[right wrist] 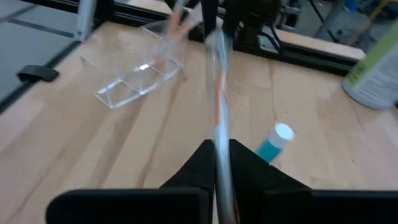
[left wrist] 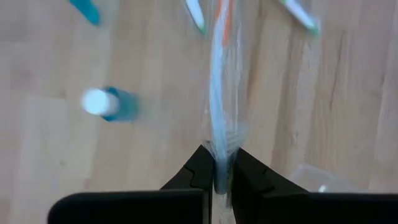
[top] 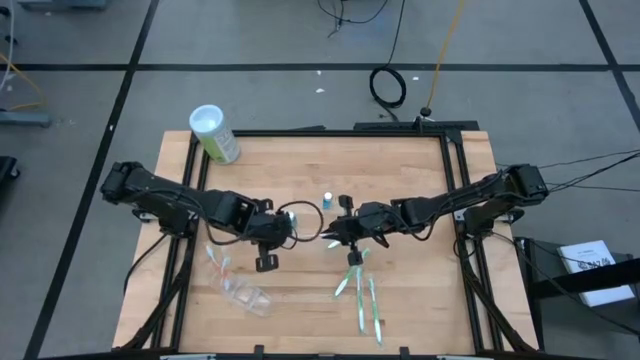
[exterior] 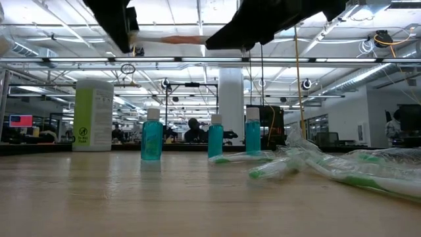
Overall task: Pick & Place toothbrushing station
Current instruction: Put the orange toothbrush into the transparent organizer
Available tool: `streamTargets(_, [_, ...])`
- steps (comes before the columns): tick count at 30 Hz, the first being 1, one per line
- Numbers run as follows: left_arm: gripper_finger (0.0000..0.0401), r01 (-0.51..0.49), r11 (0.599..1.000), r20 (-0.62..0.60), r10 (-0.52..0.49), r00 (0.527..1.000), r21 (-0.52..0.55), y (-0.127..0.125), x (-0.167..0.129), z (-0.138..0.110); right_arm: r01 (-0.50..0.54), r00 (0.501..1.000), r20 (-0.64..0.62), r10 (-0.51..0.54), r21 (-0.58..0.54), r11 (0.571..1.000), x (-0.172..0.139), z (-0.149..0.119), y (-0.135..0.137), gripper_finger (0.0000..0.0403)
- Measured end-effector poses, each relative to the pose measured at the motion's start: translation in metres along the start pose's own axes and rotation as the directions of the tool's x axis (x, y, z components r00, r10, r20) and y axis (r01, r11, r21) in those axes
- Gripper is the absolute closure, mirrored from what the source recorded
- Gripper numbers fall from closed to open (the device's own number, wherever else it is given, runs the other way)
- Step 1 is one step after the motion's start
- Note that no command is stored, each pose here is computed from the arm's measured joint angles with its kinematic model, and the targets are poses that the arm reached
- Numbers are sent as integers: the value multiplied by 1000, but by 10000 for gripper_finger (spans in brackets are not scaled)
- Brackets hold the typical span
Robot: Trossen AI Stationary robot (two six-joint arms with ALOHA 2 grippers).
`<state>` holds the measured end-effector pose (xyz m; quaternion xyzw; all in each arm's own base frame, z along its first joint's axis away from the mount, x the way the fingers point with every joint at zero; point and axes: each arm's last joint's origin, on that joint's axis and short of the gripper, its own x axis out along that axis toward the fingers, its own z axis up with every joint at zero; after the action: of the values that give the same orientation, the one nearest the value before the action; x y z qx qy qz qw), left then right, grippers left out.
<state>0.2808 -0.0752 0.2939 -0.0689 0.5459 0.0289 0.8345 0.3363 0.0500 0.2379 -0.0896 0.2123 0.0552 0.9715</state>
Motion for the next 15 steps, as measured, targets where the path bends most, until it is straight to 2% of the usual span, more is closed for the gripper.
streamTargets(9, [375, -39, 999, 215, 34, 976, 20, 0, -35, -1, 4, 1000, -30, -3, 42, 999, 0, -5, 0, 385])
streamTargets(15, [375, -64, 997, 336, 43, 941, 52, -1, -51, 1, -26, 998, 65, 21, 75, 997, 1, -9, 2, 385])
